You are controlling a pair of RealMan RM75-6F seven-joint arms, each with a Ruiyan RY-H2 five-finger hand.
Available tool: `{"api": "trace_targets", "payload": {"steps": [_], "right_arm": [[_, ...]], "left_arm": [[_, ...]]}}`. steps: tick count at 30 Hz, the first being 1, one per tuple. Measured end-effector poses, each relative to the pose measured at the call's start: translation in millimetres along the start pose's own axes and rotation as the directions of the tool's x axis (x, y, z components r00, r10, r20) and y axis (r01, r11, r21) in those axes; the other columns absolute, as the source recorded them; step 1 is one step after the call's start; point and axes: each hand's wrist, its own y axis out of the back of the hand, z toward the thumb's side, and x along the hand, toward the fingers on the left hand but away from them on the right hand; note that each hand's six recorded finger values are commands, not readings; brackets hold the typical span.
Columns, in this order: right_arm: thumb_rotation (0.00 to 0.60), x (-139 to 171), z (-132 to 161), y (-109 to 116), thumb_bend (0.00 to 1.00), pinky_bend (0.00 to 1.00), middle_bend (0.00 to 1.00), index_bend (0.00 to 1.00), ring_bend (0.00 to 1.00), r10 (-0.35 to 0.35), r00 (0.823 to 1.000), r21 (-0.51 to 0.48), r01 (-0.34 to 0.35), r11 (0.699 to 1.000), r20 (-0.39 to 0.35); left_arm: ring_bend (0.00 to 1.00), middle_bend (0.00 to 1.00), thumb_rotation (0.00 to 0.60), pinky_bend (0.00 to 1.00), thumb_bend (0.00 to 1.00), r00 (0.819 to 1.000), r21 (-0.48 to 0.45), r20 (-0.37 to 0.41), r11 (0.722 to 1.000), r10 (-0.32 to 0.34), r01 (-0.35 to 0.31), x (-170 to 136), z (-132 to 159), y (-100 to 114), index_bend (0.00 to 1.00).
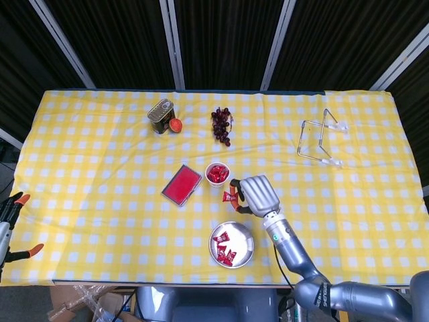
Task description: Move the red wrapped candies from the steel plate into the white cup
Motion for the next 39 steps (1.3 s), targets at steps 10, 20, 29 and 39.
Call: {"api": "trace_targets", "payload": {"steps": [10, 20, 29, 39], "right_arm": [[0.6, -38.2, 3.1, -6.4, 0.42, 0.91, 0.69, 0.58, 0.78, -0.011, 1.0, 0.015, 0.011, 1.0, 0.023], [0.6, -63.9, 3.0, -14.2, 0.42, 0.91, 0.69, 0.56, 0.78, -0.024, 0.999, 0.038, 0.023, 0.999, 0.04], [0.6, -74.5, -0.8, -13.3, 0.42, 0.91, 0.69, 0.38, 0.78, -0.051, 0.997, 0.072, 0.047, 0.996, 0.053], [0.6, -65.5, 4.5, -7.3, 0.42, 0.91, 0.69, 0.3, 0.78, -0.07, 0.997, 0.073, 0.067, 0.995, 0.035]], "left_arm": [[0.0, 0.0, 0.6, 0.0, 0.03, 1.0, -0.012, -0.011, 1.0, -0.012, 0.012, 1.6, -1.4, -0.4, 0.0], [0.0, 0.0, 0.6, 0.0, 0.03, 1.0, -0.023, -0.015, 1.0, -0.02, 0.02, 2.3, -2.6, -0.4, 0.0], [0.0, 0.0, 0.6, 0.0, 0.03, 0.999, -0.028, -0.016, 0.999, -0.03, 0.03, 1.9, -2.6, -0.8, 0.0], [0.0, 0.0, 0.6, 0.0, 0.03, 1.0, -0.026, -0.014, 0.999, -0.026, 0.025, 1.1, -2.1, -0.3, 0.0]]}}
